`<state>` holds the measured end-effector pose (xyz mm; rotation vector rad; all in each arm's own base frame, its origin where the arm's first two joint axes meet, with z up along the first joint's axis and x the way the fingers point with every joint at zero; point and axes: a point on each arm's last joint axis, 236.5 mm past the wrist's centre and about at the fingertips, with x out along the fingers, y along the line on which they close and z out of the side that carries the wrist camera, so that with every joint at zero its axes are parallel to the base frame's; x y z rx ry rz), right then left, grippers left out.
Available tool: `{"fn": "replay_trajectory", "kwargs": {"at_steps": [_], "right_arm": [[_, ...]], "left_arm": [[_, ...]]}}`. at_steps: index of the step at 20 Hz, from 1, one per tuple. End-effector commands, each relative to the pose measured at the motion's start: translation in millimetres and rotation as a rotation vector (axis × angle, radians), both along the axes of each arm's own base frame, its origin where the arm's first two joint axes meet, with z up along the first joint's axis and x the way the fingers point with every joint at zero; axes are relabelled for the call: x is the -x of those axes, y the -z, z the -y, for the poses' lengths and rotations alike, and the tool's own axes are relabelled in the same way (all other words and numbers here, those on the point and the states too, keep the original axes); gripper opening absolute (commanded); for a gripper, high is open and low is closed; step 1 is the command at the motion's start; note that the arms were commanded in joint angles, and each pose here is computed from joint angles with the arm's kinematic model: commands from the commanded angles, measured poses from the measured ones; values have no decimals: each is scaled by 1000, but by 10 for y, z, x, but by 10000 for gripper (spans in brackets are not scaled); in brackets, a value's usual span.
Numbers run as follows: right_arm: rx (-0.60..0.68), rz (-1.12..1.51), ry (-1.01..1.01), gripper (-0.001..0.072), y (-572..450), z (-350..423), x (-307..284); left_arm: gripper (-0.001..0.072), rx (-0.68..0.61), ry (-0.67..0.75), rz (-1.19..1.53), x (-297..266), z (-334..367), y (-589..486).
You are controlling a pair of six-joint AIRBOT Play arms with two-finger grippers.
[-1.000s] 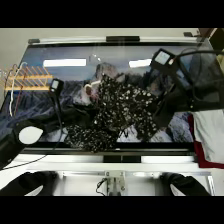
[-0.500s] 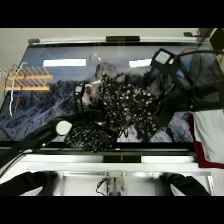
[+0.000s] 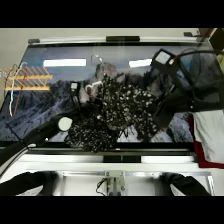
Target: Fold the shirts.
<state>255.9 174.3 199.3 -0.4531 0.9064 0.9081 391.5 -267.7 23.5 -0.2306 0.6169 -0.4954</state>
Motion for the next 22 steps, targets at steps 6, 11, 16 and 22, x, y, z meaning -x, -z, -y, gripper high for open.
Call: {"fn": "replay_trajectory", "kwargs": {"at_steps": [6,11,16,22], "right_arm": [[-11,6,-18,38,-20,-33,13],[-65,-2,-79,38,-81,-175,105],[-102,-15,-121,37,-123,-266,188],[-96,1,-128,37,-126,-261,162]], "left_arm": [[50,-77,-123,-19,-304,-1029,-132],[50,-62,-182,27,-492,-1237,-344],[50,-45,-201,-14,-519,-1271,-246],[50,-36,-184,-71,-495,-1121,-47]]}}
